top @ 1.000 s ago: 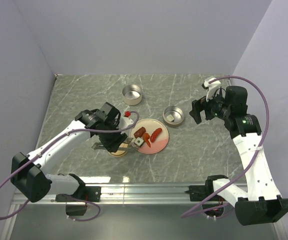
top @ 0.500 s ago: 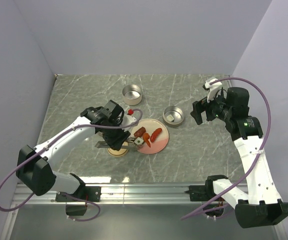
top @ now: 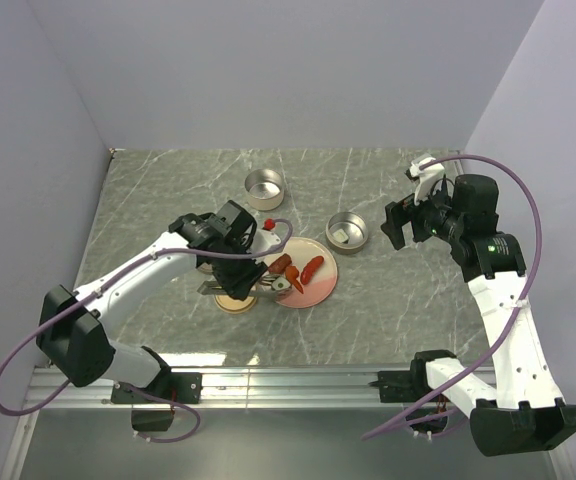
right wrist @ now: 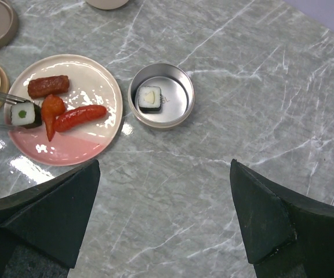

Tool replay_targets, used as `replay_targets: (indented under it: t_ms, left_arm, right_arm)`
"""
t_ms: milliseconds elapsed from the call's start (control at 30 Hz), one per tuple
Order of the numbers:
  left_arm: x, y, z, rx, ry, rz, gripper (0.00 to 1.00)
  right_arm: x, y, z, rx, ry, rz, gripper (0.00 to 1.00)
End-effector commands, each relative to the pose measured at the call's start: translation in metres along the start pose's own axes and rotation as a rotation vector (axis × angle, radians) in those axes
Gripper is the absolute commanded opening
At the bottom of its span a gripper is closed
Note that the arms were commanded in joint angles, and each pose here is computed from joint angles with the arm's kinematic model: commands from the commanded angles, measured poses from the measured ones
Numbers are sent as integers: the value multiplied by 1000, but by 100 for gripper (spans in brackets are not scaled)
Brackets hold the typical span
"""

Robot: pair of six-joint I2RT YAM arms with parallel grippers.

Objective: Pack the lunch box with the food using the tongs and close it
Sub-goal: Pick up the food using the clamp

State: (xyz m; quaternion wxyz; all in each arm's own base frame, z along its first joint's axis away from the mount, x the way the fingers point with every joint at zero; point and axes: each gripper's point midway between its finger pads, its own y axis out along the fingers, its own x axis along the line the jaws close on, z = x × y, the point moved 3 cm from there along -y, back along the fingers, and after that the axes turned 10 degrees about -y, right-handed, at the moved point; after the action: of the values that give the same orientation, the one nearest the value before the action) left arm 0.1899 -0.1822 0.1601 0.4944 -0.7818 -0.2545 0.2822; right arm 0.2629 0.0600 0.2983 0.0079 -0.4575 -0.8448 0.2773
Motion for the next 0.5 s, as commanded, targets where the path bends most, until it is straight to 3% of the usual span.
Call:
replay_targets:
  t_ms: [0,233,467]
  left_arm:
    - [-4,-5,-15,-45,-6,4,52]
    - [-3,-3,-18,-45,-12,-4,50]
    - [-3,-7,-21,-47,-2,-8,39]
  right_arm:
    - [-4,-6,-9,-39,-19,30,100]
    - [-5,-6,-8,-36,-24,28,100]
    - [-5,-6,-7,-33,-26,32,99]
